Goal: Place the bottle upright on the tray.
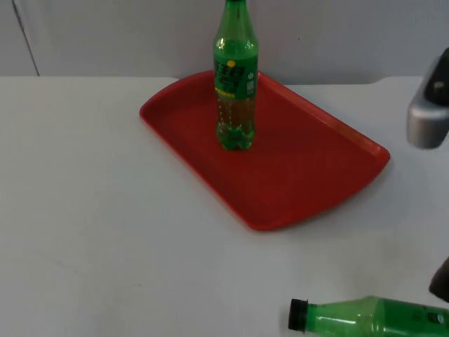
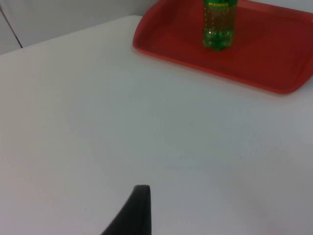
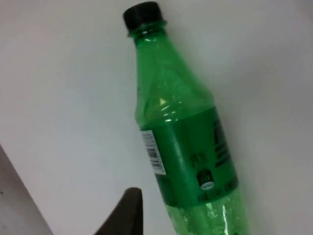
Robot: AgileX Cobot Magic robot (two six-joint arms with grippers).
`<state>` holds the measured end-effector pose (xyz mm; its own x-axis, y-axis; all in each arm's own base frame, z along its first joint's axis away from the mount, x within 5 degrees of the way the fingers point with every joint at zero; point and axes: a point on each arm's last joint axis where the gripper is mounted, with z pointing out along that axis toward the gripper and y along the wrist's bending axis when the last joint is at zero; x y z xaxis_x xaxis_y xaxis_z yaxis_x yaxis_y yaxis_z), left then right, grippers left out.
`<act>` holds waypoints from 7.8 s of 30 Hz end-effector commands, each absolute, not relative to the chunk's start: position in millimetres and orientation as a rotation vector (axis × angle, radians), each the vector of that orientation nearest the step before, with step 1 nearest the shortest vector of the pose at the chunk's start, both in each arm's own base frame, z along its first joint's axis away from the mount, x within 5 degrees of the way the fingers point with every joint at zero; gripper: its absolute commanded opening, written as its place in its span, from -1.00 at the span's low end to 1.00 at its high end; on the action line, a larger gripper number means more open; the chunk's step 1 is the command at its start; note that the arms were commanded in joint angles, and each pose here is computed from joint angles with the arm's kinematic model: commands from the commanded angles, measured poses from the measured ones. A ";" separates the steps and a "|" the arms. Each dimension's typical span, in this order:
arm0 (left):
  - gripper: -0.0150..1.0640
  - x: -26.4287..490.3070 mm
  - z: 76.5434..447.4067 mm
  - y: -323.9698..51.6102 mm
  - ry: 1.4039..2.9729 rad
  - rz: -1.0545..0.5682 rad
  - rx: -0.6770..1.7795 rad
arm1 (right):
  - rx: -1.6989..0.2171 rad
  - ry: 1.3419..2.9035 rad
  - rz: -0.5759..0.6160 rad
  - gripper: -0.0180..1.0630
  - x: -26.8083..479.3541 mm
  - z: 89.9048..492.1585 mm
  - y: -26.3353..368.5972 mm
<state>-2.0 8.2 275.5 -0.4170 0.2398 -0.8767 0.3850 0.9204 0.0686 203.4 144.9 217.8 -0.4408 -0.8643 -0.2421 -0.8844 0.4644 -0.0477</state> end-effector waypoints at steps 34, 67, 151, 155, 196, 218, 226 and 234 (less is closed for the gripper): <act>0.97 -1.4 275.4 8.7 2.010 -0.170 0.454 | -1.970 2.372 -0.034 0.94 213.0 104.3 196.8; 0.97 -1.4 275.4 8.7 2.010 -0.170 0.454 | -2.000 2.424 -0.037 -0.97 211.0 92.5 195.1; 0.97 -1.2 275.4 9.2 2.009 -0.162 0.454 | -0.327 1.381 0.203 -0.97 316.8 185.2 161.3; 0.97 -1.2 275.4 9.2 2.009 -0.162 0.454 | -0.343 1.410 0.243 -0.97 329.8 166.8 166.1; 0.97 -1.1 275.6 9.1 2.008 -0.162 0.454 | -0.213 1.467 0.185 -0.97 394.1 104.4 174.2; 0.97 -1.1 275.6 9.1 2.008 -0.162 0.454 | -0.279 1.534 0.130 -0.20 394.2 96.1 174.7; 0.97 -1.1 275.6 9.1 2.008 -0.162 0.454 | -0.281 1.535 0.129 -0.03 394.2 96.0 174.7; 0.97 -1.1 275.6 9.1 2.008 -0.162 0.454 | -0.286 1.544 0.126 0.14 394.2 95.1 174.8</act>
